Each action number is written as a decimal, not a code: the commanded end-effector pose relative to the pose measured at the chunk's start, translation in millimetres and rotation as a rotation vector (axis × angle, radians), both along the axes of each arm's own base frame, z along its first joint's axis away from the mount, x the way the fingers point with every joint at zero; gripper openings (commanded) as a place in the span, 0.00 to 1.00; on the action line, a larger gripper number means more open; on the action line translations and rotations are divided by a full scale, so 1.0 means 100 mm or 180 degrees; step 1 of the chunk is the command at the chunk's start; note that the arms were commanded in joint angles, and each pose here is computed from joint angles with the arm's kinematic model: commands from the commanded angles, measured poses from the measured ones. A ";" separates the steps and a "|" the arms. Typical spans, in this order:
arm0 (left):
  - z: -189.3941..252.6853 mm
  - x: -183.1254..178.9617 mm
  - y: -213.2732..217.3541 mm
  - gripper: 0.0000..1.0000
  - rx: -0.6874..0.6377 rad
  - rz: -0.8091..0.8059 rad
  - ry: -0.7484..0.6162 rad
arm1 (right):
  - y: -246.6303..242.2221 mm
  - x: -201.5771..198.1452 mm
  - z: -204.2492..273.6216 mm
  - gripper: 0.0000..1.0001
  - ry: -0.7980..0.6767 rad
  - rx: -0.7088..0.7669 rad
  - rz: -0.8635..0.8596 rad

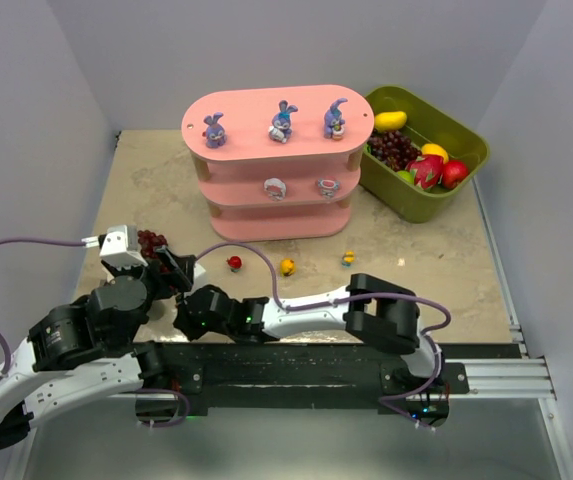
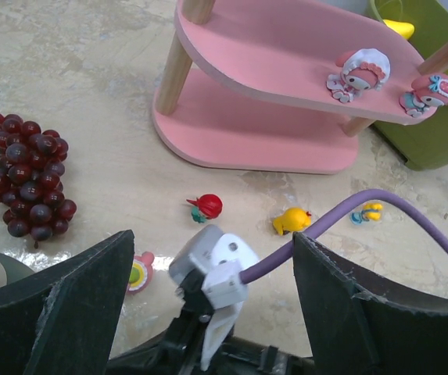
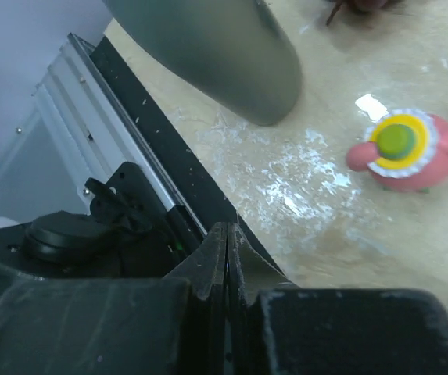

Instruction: Place and organize the plastic toys onto the shelf

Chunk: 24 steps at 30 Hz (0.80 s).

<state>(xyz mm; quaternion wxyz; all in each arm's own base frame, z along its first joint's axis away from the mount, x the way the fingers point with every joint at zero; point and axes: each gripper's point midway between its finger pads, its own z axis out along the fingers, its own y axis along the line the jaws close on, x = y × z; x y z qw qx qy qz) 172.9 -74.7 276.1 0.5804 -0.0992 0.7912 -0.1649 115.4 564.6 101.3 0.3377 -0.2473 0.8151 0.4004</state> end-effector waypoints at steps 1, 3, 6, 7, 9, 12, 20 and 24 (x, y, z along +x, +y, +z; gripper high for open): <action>0.11 0.01 0.08 0.86 -0.0062 0.0093 -0.0091 | 0.20 0.16 0.05 0.00 -0.0134 0.0068 -0.0230; 0.11 0.01 0.07 0.86 -0.0066 0.0098 -0.0093 | 0.24 0.23 -0.04 0.00 -0.0207 -0.0021 -0.0363; 0.09 0.02 0.05 0.86 -0.0054 0.0088 -0.0085 | 0.26 0.35 -0.15 0.00 -0.0281 -0.0124 -0.0552; 0.08 0.02 0.05 0.86 -0.0044 0.0093 -0.0082 | 0.27 0.37 -0.16 0.00 -0.0295 -0.0127 -0.0601; 0.08 0.03 0.04 0.86 -0.0036 0.0087 -0.0079 | 0.26 0.46 -0.22 0.00 -0.0356 -0.0172 -0.0752; 0.07 0.03 0.03 0.86 -0.0024 0.0088 -0.0069 | 0.24 0.52 -0.31 0.00 -0.0364 -0.0273 -0.0885; 0.05 0.02 0.04 0.86 -0.0038 0.0086 -0.0068 | 0.01 0.65 -0.53 0.00 -0.0421 -0.0492 -0.1191; 0.05 0.02 0.04 0.86 -0.0057 0.0083 -0.0072 | -0.10 0.67 -0.62 0.00 -0.0394 -0.0552 -0.1246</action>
